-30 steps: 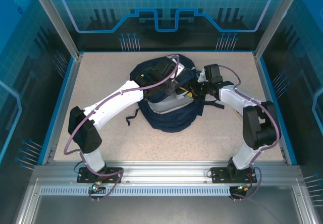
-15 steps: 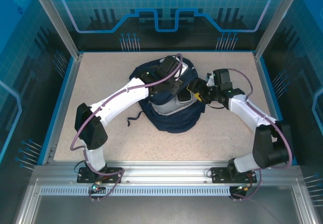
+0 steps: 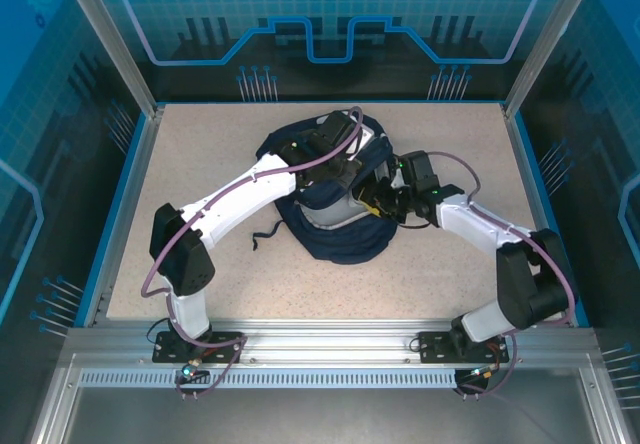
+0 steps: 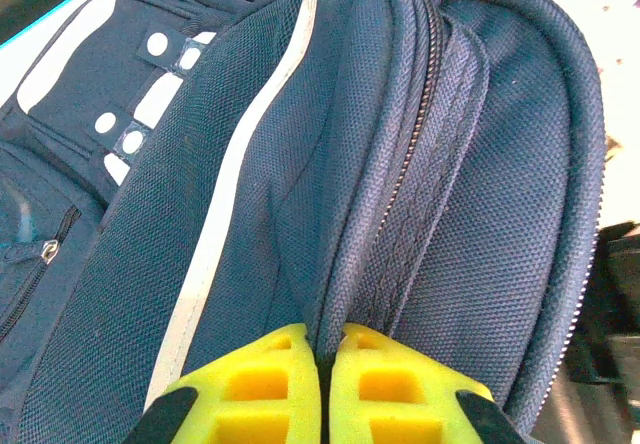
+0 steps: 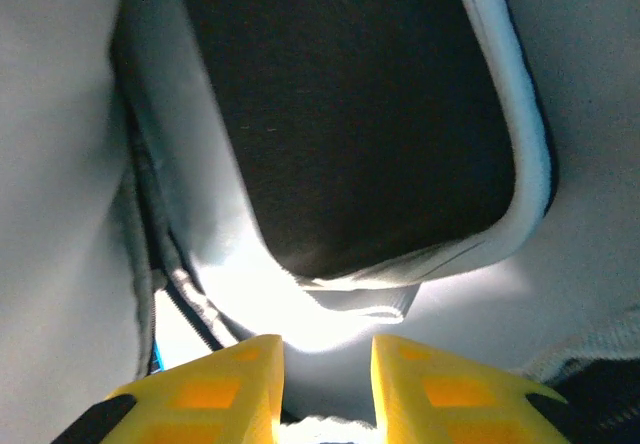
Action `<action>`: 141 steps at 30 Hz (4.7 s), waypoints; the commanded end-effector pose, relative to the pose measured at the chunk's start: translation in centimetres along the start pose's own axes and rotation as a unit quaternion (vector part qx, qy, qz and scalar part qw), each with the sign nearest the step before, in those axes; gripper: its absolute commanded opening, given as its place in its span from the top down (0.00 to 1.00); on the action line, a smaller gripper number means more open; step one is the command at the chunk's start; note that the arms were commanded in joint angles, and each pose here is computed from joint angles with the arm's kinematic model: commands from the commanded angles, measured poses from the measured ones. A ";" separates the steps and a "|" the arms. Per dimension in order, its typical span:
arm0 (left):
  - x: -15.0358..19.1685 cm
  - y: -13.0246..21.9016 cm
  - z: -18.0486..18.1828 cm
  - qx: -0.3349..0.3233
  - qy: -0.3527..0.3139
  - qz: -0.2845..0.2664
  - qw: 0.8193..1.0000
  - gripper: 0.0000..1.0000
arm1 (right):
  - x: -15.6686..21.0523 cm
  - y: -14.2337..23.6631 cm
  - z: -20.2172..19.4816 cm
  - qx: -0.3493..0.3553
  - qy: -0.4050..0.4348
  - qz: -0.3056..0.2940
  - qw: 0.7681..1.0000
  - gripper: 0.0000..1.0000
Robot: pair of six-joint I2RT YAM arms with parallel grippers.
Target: Pack the student bag
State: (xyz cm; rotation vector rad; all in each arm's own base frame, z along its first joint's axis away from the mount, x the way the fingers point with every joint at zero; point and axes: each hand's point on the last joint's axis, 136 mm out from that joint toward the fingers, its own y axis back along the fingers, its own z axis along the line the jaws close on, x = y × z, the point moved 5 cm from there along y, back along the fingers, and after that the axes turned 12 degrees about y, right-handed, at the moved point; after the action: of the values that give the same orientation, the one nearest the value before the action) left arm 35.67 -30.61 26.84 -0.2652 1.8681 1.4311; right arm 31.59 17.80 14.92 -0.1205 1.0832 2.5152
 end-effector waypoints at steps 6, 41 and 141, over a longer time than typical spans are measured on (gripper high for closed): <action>-2.2 2.6 -1.6 0.055 0.015 -0.051 0.997 1.00 | -3.8 -1.7 -0.1 0.007 -0.001 -0.072 0.997 0.72; -0.5 -0.5 1.3 0.100 0.215 -0.002 0.971 0.26 | 1.4 10.7 -6.3 0.167 0.036 -0.120 0.978 0.33; 6.8 -3.5 4.6 0.300 0.598 0.059 0.741 1.00 | 3.6 0.3 3.8 0.451 0.169 -0.193 0.855 0.72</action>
State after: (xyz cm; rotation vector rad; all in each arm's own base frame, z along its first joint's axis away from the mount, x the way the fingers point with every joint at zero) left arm 35.26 -24.79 17.11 -1.0381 3.2664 0.6496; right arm 27.56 24.13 17.03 -0.5033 1.9739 1.6202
